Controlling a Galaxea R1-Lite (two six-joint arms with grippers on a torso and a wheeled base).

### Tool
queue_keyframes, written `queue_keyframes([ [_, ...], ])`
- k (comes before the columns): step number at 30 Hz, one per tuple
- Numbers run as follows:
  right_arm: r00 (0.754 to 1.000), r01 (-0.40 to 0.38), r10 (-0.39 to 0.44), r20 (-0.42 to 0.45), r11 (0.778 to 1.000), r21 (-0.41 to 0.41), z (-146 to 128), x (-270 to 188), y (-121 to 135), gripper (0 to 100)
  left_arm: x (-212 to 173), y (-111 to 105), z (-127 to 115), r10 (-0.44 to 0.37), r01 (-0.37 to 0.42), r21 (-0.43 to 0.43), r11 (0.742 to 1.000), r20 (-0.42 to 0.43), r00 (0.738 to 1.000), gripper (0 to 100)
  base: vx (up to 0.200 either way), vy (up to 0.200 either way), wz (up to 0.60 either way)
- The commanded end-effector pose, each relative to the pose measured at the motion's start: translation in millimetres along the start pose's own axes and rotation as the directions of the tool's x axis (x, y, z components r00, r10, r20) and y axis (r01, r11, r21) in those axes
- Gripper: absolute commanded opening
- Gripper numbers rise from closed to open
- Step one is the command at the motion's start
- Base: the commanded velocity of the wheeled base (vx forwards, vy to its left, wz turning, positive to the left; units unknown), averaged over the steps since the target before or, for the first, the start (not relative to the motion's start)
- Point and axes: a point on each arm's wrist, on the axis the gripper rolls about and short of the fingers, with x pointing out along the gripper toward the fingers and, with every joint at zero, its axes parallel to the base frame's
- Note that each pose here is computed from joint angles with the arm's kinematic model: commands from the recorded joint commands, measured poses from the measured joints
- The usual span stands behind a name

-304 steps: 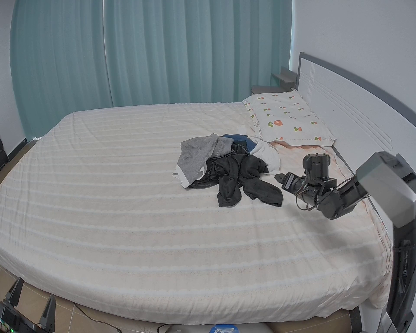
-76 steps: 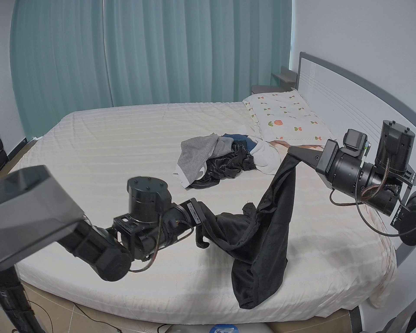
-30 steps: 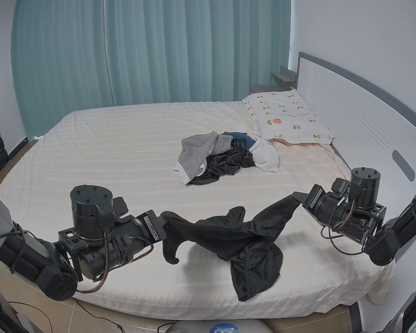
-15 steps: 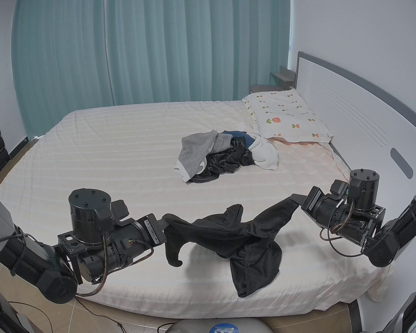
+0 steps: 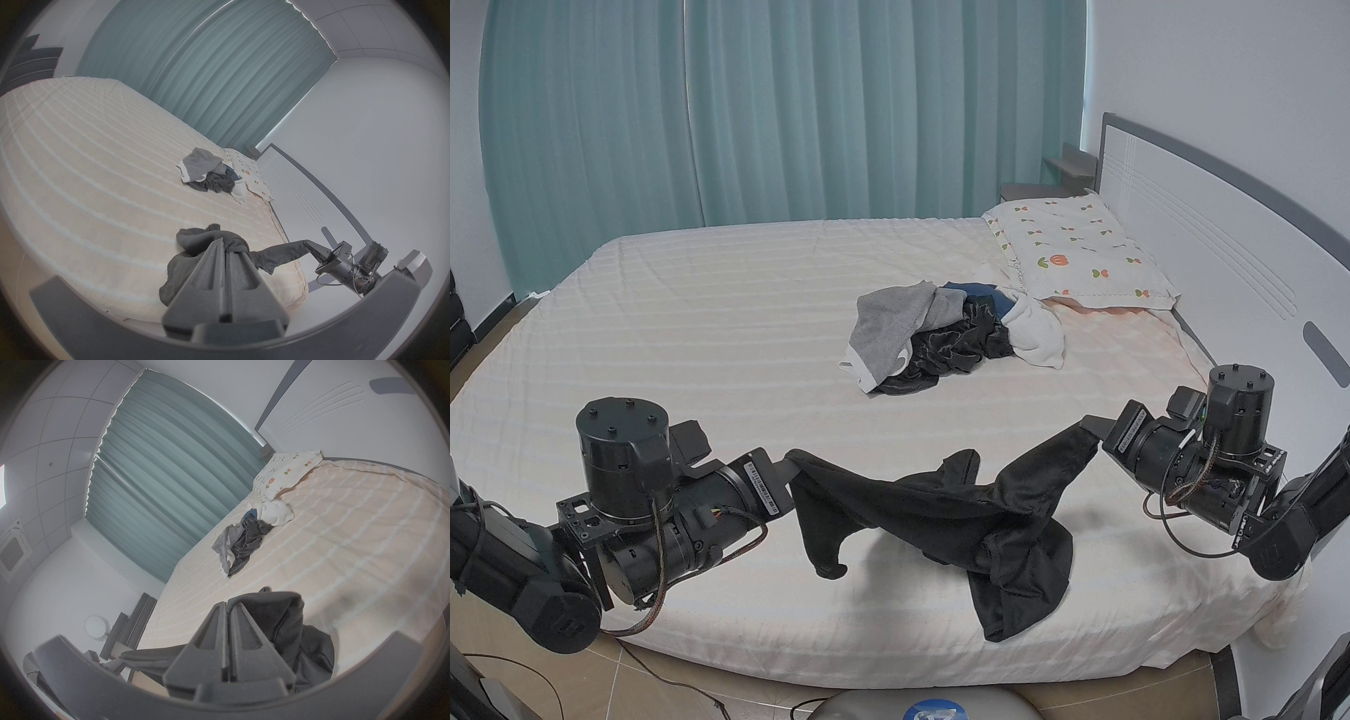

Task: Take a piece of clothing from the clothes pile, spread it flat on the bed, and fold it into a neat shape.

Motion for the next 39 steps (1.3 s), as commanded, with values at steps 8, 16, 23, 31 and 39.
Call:
queue_keyframes([
  [8, 1.000, 0.001, -0.001, 0.024, 1.000, -0.008, 0, -1, 5, 0, -8, -2, 5, 0.032, -0.032, 0.001, 0.999, 0.019, 0.999, 0, 0.000, 0.200, 0.00],
  [16, 0.991, 0.006, -0.005, 0.131, 1.000, -0.005, 5, 4, 14, 0, -13, -6, 11, 0.050, -0.050, -0.001, 0.999, 0.054, 0.997, 0, 0.000, 0.200, 0.00],
  [23, 0.987, -0.008, 0.009, 0.163, 1.000, -0.005, 6, 3, 19, 0, -18, -9, 13, 0.041, -0.040, -0.007, 0.999, 0.062, 0.997, 0, 0.000, 0.200, 0.00],
  [31, 0.987, -0.015, 0.016, 0.161, 1.000, -0.006, 3, 2, 22, 0, -21, -9, 14, 0.049, -0.049, -0.006, 0.999, 0.055, 0.997, 0, 0.000, 0.200, 0.00],
  [39, 0.984, -0.027, 0.028, 0.177, 1.000, -0.006, 2, 0, 27, 0, -31, -13, 19, 0.032, -0.031, -0.007, 0.999, 0.074, 0.997, 0, 0.000, 0.200, 0.00],
])
